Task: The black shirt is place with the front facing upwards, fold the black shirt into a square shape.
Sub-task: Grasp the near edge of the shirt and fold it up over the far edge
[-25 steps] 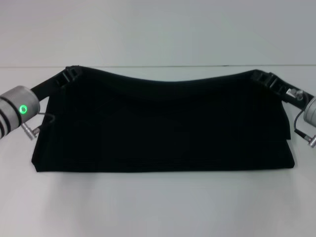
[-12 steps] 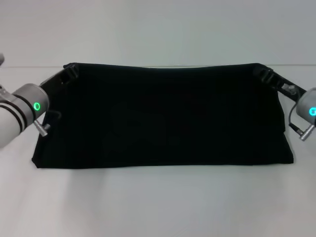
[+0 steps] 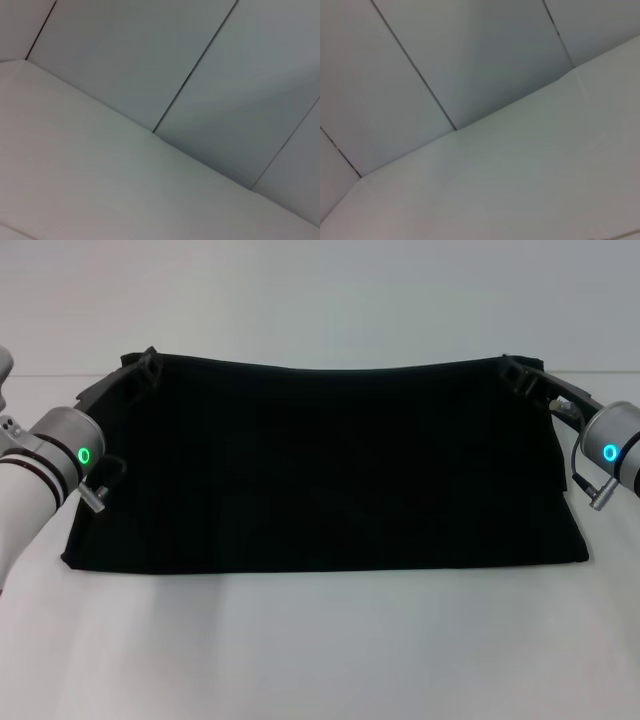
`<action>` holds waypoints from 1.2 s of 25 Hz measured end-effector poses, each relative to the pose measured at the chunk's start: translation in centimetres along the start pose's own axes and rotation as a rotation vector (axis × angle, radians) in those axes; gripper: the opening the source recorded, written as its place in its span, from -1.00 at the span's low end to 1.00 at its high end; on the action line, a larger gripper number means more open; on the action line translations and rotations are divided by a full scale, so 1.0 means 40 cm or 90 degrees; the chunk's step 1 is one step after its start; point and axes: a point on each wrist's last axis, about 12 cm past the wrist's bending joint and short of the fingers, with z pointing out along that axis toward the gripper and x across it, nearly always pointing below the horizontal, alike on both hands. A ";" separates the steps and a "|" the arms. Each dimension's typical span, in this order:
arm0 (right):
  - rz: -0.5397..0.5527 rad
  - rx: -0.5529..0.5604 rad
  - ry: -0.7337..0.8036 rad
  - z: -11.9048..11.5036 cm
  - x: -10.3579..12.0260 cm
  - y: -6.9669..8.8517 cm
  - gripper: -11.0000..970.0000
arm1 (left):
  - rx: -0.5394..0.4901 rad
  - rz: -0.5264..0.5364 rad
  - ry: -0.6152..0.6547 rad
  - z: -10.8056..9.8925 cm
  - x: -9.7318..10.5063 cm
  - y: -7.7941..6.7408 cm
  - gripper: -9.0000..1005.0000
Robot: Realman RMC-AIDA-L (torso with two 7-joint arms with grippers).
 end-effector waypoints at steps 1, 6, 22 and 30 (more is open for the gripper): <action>0.002 0.001 -0.003 0.000 -0.001 0.000 -0.54 | 0.000 0.002 0.000 0.001 0.001 -0.001 -0.78; 0.018 0.007 -0.012 0.000 -0.005 -0.003 -0.03 | 0.000 0.015 0.002 0.002 0.003 -0.003 -0.48; -0.016 0.055 0.025 0.015 -0.010 -0.013 0.44 | 0.072 -0.032 -0.019 -0.059 0.037 0.012 0.36; -0.030 0.094 0.048 0.013 -0.002 -0.031 0.43 | 0.106 -0.065 0.004 -0.111 0.070 0.036 0.36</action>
